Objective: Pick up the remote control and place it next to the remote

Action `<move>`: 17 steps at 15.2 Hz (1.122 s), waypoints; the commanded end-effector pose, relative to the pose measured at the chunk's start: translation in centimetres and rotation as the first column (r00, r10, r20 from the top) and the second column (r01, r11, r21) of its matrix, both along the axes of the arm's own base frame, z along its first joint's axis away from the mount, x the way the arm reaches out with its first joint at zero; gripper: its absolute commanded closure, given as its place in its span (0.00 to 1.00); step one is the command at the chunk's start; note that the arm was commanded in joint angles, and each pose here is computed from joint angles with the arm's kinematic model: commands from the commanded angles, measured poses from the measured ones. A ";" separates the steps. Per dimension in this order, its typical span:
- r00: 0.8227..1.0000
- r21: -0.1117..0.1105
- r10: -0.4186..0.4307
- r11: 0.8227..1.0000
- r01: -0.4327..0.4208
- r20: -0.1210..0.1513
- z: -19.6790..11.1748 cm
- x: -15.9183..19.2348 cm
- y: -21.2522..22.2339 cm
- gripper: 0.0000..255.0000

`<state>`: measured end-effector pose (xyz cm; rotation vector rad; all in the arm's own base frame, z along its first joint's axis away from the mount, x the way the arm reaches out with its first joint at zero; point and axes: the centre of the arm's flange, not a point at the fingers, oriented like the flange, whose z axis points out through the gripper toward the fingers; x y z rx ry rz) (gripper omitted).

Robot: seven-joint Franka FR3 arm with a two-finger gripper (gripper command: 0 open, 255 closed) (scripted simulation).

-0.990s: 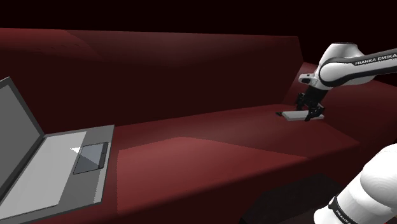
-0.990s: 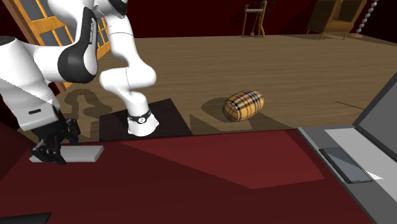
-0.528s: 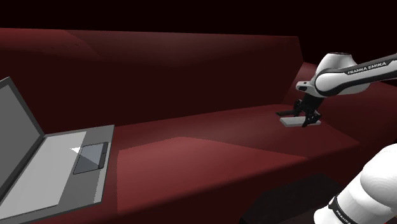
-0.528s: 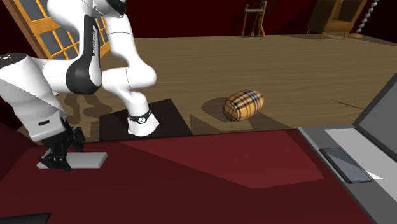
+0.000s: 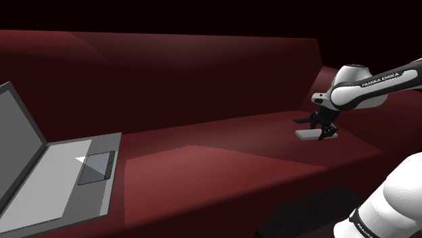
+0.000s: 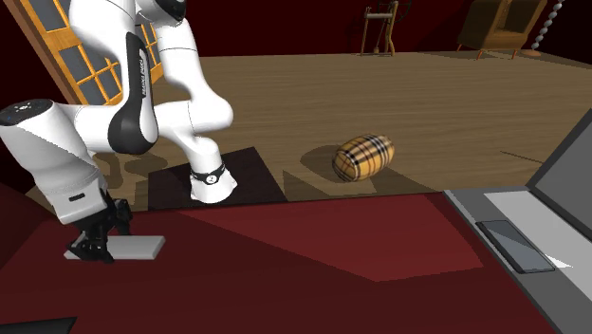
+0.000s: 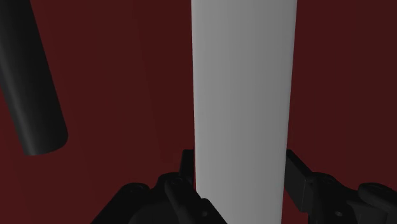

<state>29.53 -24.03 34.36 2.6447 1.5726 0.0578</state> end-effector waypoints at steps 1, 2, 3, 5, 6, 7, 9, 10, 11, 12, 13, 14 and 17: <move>1.000 0.000 0.000 1.000 0.000 0.001 0.0 0.0 0.0 1.00; 1.000 0.000 0.000 1.000 0.000 0.001 0.0 0.0 0.0 1.00; 1.000 0.000 0.000 1.000 0.000 0.001 0.0 0.0 0.0 1.00; 1.000 0.000 0.000 1.000 0.000 0.001 0.0 0.0 0.0 0.00; 1.000 0.000 0.000 1.000 0.000 0.001 0.0 0.0 0.0 0.00; 1.000 0.000 0.000 1.000 0.000 0.001 0.0 0.0 0.0 0.00; 1.000 0.000 0.000 1.000 0.000 0.001 0.0 0.0 0.0 0.00; 1.000 0.000 0.000 1.000 0.000 0.001 0.0 0.0 0.0 0.00; 1.000 0.000 0.000 1.000 0.000 0.001 1.3 -0.1 0.0 0.00; 1.000 0.000 0.000 1.000 0.000 0.001 2.6 -0.2 0.1 0.00; 1.000 0.000 0.000 1.000 0.000 0.001 3.9 -0.3 0.1 0.00; 1.000 0.000 0.000 1.000 0.000 0.001 4.9 -0.3 0.2 0.00; 1.000 0.000 0.000 1.000 0.000 0.001 4.9 -0.3 0.2 0.00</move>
